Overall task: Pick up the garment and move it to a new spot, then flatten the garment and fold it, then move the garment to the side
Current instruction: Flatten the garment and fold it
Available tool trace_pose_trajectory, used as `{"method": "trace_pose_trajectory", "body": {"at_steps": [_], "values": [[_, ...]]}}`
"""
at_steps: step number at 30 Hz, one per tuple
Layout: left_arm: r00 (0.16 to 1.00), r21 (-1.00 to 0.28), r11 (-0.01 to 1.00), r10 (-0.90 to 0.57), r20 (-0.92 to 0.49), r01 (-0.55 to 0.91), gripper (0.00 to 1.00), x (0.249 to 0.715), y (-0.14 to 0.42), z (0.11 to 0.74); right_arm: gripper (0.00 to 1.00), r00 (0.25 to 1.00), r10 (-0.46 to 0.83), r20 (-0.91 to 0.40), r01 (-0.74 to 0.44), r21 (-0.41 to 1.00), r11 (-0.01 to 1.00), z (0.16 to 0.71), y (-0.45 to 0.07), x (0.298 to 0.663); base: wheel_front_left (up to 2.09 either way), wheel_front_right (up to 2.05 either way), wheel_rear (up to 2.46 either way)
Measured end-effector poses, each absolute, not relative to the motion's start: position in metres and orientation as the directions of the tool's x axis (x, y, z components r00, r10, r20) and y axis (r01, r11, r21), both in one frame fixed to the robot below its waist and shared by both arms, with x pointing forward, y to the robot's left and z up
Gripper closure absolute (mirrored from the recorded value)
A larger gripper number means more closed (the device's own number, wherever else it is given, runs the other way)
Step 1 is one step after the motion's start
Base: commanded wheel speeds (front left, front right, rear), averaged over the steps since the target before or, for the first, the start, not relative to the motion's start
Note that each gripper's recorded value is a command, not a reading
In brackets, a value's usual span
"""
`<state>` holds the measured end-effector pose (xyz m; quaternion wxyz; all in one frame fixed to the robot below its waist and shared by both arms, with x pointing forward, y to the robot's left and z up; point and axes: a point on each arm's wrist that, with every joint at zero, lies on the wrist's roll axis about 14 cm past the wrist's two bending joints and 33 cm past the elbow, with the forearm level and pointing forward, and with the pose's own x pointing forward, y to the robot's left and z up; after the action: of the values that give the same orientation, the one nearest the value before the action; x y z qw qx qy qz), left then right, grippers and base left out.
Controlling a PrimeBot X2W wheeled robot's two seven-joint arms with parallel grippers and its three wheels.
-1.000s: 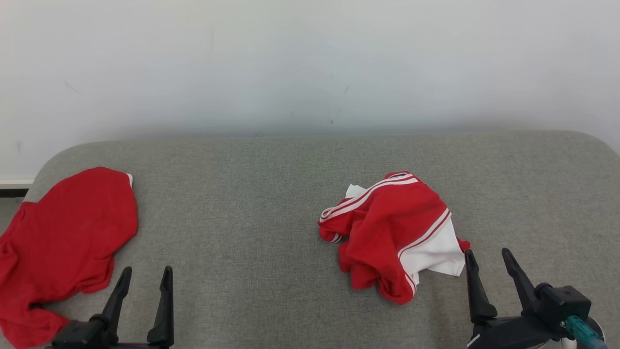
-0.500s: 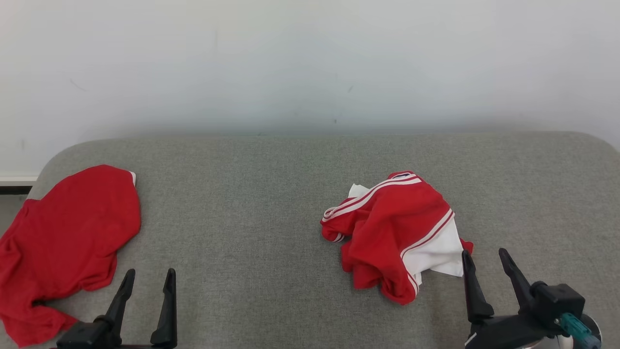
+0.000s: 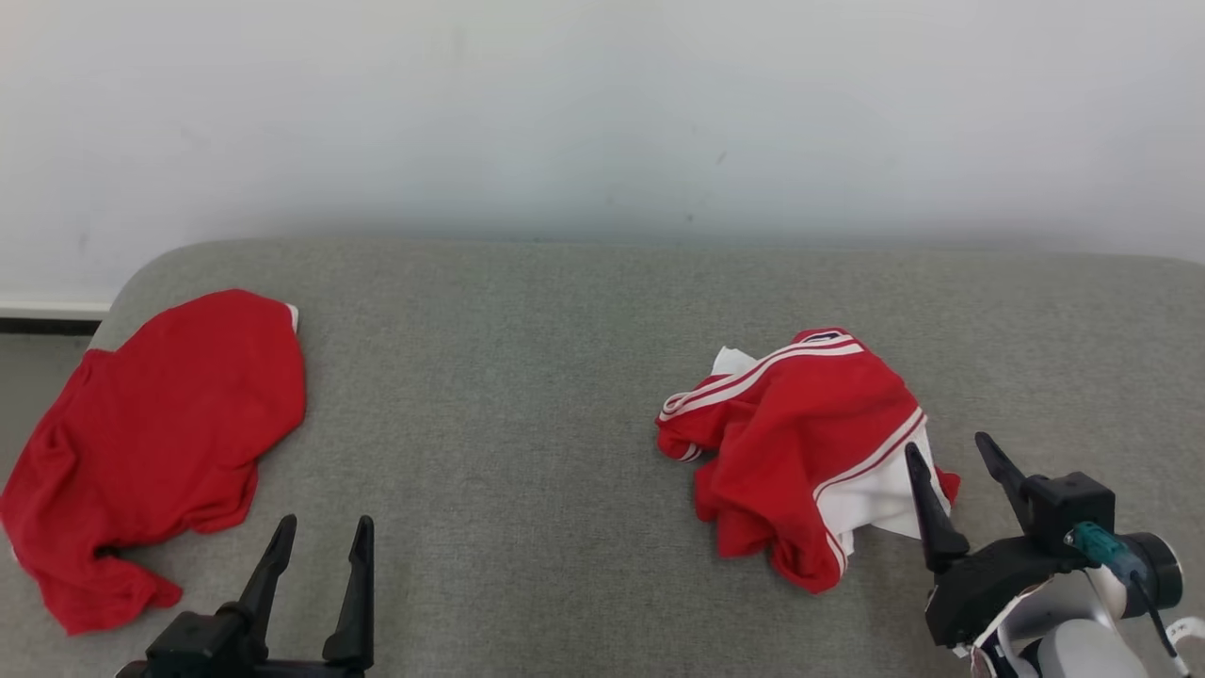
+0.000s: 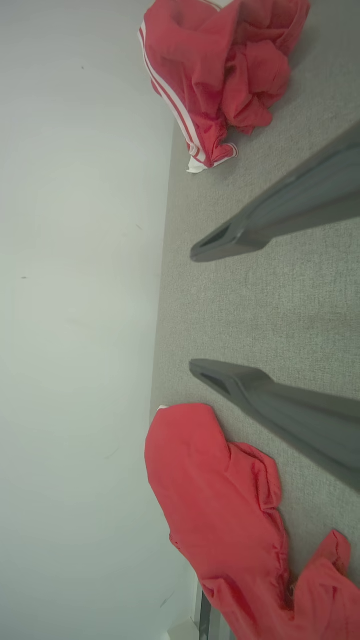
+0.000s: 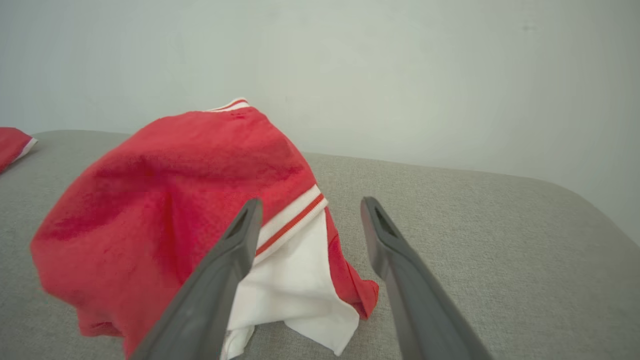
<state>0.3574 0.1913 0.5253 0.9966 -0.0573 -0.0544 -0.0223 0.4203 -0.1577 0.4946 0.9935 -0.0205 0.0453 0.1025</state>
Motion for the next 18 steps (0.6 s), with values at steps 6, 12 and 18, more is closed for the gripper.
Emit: {"method": "trace_pose_trajectory", "body": {"at_steps": [6,12,18], "values": [[0.996,-0.113,0.993,-0.008,0.089,0.018,0.0,0.357,0.201,0.518,0.0,0.958,0.206,-0.198,-0.219,-0.044,0.975,0.461,-0.163,0.435,0.0,0.0,0.0],[0.997,-0.114,0.993,0.023,0.068,-0.015,0.0,0.355,0.21,0.511,0.0,0.929,0.229,-0.292,-0.246,-0.022,0.969,0.428,-0.154,0.439,0.0,0.0,0.0],[0.998,-0.109,0.994,0.024,0.065,-0.017,0.0,0.354,0.211,0.51,1.0,0.928,0.26,-0.267,-0.267,0.009,0.964,0.429,-0.142,0.442,0.0,0.0,0.0]]}}
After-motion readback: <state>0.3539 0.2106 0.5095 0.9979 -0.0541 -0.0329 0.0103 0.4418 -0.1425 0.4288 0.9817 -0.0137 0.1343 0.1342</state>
